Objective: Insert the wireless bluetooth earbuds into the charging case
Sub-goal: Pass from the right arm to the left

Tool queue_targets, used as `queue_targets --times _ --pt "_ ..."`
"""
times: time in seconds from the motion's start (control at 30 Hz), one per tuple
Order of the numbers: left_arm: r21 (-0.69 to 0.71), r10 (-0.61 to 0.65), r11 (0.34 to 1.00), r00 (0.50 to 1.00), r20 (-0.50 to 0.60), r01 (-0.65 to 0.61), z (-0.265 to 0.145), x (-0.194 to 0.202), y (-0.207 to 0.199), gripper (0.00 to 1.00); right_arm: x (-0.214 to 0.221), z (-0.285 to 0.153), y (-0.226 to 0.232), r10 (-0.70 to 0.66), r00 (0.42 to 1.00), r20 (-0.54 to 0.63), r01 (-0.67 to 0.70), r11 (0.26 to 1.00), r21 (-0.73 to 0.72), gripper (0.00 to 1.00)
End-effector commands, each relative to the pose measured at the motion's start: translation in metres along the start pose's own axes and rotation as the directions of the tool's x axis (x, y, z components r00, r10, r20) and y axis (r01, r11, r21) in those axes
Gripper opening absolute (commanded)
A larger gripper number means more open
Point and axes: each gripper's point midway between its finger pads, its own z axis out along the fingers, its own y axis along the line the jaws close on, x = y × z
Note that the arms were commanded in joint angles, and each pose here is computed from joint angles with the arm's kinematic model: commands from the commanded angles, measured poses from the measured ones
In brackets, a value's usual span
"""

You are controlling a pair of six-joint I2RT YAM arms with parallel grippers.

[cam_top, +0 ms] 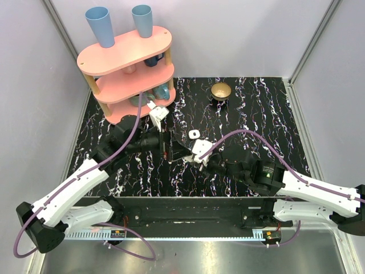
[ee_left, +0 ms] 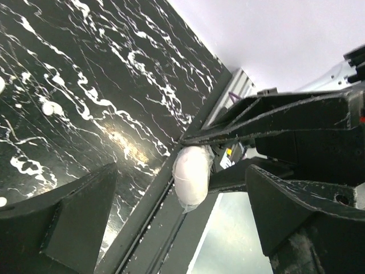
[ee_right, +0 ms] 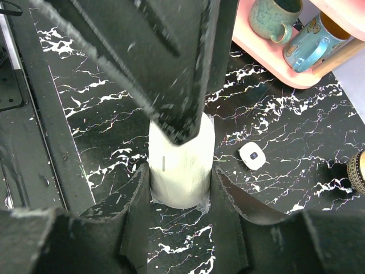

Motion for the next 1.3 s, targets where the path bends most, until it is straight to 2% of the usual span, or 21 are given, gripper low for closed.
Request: queue_targets --times 0.0,0.33,0.6,0.77,0.87,1.0,1.13,1.27 --pt "0.134 0.028 0.991 0.999 -0.016 -0.025 0.007 0.003 -0.023 0.97 -0.036 -0.009 -0.009 0.010 0.993 0.115 -0.013 1.000 0.028 0.10" --pt "0.193 0.059 0.980 0.994 -0.088 -0.041 0.013 0.023 -0.028 0.88 -0.040 -0.011 -0.009 0.018 0.991 0.130 -0.021 1.000 0.023 0.11" --pt "0.176 0.045 0.984 0.990 -0.133 -0.021 0.015 0.031 -0.023 0.63 -0.039 -0.011 -0.007 0.028 0.991 0.128 -0.030 0.999 0.018 0.10" --pt "0.163 0.050 0.986 0.989 -0.142 -0.027 0.013 0.032 -0.022 0.57 -0.039 -0.010 -0.007 0.029 0.992 0.125 -0.031 0.999 0.017 0.11" --pt "0.159 0.050 0.987 0.988 -0.145 -0.027 0.013 0.032 -0.022 0.45 -0.040 -0.010 -0.006 0.027 0.992 0.126 -0.029 1.000 0.013 0.11" --pt "0.160 0.053 0.987 0.987 -0.150 -0.029 0.013 0.033 -0.022 0.37 -0.041 -0.009 -0.006 0.034 0.991 0.130 -0.035 0.999 0.010 0.11" --pt "0.155 0.062 0.987 0.989 -0.132 -0.041 0.013 0.029 -0.022 0.36 -0.041 -0.009 -0.004 0.036 0.991 0.132 -0.037 0.999 0.003 0.11" --pt "0.160 0.066 0.986 0.991 -0.119 -0.047 0.013 0.025 -0.025 0.41 -0.040 -0.007 -0.001 0.033 0.991 0.128 -0.033 0.999 -0.008 0.11"
